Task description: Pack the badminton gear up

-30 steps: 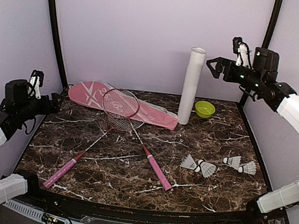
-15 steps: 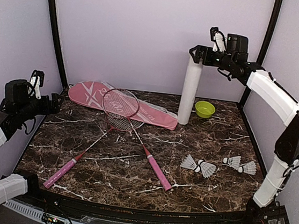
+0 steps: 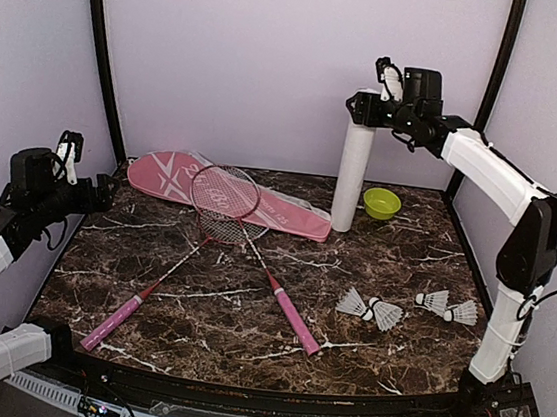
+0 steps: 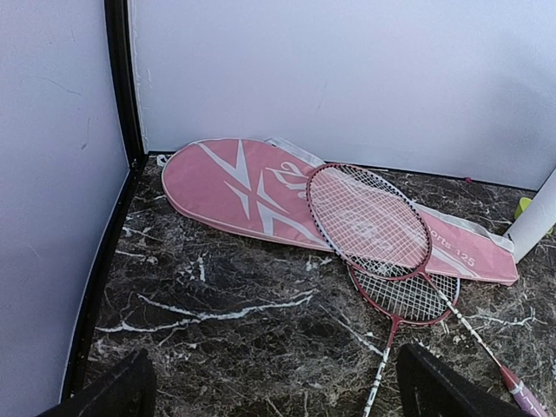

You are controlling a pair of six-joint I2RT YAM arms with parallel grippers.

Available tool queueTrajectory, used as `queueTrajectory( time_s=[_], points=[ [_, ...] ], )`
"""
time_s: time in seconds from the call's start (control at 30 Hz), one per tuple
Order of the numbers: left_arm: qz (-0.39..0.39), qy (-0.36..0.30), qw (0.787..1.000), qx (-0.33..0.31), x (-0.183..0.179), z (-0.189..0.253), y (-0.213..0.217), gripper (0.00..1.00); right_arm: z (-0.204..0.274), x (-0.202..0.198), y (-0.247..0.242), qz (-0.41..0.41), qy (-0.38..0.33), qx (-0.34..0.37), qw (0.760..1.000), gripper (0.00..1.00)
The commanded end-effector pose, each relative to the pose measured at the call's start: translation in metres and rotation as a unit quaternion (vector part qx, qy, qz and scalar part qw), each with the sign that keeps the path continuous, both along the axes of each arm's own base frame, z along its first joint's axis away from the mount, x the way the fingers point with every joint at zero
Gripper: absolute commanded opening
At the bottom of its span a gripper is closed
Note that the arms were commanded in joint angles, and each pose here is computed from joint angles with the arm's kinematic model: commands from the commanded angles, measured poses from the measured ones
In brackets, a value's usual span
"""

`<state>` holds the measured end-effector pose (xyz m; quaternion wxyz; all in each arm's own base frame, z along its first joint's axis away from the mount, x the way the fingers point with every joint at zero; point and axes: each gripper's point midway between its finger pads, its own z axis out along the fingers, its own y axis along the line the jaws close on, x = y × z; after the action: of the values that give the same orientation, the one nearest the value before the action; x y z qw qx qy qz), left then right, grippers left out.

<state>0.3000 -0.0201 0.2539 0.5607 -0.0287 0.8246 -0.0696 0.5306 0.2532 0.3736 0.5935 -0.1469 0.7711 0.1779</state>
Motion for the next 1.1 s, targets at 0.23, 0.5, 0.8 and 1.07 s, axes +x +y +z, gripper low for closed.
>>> queueTrajectory(
  time_s=[0.23, 0.5, 0.8, 1.07],
  points=[
    [0.021, -0.013, 1.0, 0.008, -0.004, 0.005, 0.009, 0.99, 0.027, -0.011, 0.015, 0.006, -0.06, 0.001, 0.998, 0.67],
    [0.014, -0.028, 0.999, 0.01, -0.007, 0.011, 0.008, 0.99, 0.044, -0.029, 0.016, 0.007, -0.084, 0.019, 0.996, 0.57],
    [-0.083, -0.063, 0.994, 0.024, -0.009, 0.018, -0.023, 0.94, 0.076, -0.071, 0.002, 0.022, -0.106, 0.062, 0.992, 0.55],
    [-0.208, -0.09, 0.974, -0.01, -0.002, 0.046, -0.109, 0.92, 0.107, -0.125, -0.023, 0.032, -0.12, 0.093, 0.988, 0.54]
  ],
)
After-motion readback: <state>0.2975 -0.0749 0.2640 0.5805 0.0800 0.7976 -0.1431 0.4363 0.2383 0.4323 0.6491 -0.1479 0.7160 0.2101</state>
